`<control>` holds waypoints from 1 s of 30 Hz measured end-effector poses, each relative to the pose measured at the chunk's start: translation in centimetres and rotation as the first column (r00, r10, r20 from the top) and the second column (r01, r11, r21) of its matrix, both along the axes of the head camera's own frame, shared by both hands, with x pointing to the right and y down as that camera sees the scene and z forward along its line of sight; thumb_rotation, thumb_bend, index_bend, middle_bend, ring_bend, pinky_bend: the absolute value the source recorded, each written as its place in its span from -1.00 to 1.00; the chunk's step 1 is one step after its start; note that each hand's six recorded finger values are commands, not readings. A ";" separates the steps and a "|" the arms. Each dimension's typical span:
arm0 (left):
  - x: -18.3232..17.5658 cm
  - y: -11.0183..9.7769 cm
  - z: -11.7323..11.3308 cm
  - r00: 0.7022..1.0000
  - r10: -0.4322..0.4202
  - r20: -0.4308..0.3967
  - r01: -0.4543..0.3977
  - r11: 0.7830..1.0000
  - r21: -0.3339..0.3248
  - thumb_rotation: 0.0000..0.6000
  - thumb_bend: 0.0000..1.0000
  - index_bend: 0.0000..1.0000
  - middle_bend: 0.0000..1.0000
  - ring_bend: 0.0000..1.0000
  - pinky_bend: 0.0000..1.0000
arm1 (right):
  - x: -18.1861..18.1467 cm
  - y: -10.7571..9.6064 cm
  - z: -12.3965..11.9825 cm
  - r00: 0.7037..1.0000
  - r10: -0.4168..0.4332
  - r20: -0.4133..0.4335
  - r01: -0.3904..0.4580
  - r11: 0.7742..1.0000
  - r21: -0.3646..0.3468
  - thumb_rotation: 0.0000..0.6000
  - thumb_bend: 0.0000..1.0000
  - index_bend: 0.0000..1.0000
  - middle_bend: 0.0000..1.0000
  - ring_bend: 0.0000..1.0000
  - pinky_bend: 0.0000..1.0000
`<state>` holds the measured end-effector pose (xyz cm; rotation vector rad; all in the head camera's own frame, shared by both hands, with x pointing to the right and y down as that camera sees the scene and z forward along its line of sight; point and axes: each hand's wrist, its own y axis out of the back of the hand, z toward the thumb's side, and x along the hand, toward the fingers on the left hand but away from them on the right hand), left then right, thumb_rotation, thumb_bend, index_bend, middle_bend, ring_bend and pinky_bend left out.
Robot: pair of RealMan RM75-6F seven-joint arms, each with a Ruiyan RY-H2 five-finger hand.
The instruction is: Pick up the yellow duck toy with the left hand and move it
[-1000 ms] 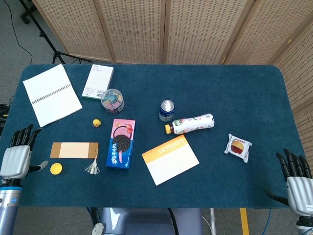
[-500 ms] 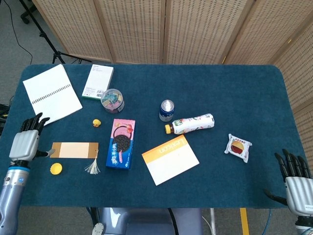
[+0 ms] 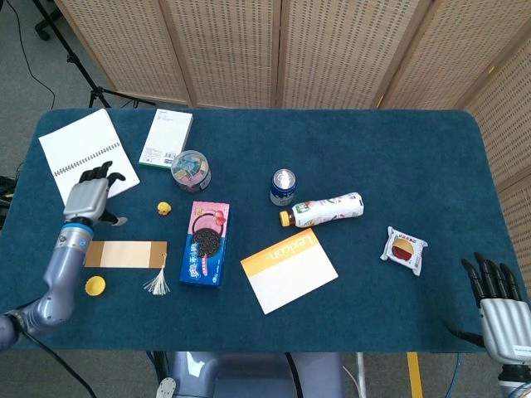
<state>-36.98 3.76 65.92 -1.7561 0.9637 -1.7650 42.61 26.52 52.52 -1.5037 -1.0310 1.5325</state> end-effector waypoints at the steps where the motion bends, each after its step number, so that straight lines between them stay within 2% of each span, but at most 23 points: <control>1: 0.4 -0.2 0.2 1.000 0.004 0.005 -0.004 1.000 -0.005 1.00 -0.69 -0.43 -1.00 -1.00 -1.00 | 0.0 0.0 0.0 1.000 0.001 0.001 -0.001 1.000 0.000 1.00 -1.00 -0.95 -1.00 -1.00 -1.00; 7: 3.0 -0.6 1.9 0.999 0.033 0.022 -0.032 0.999 -0.041 1.00 -0.67 -0.35 -1.00 -1.00 -1.00 | 0.2 -0.1 -0.1 1.000 0.006 0.010 -0.006 1.000 0.001 1.00 -1.00 -0.95 -1.00 -1.00 -1.00; 15: 4.5 -0.4 4.2 0.996 0.056 0.068 -0.051 0.996 -0.072 1.00 -0.61 -0.24 -1.00 -1.00 -1.00 | 0.3 -0.1 -0.2 1.000 0.010 0.016 -0.010 1.000 0.001 1.00 -1.00 -0.95 -1.00 -1.00 -1.00; 30: 5.8 -1.1 6.4 0.993 0.063 0.100 -0.058 0.997 -0.055 1.00 -0.58 -0.17 -1.00 -1.00 -1.00 | 0.3 -0.1 0.0 1.000 0.011 0.020 -0.011 1.000 -0.008 1.00 -1.00 -0.95 -1.00 -1.00 -1.00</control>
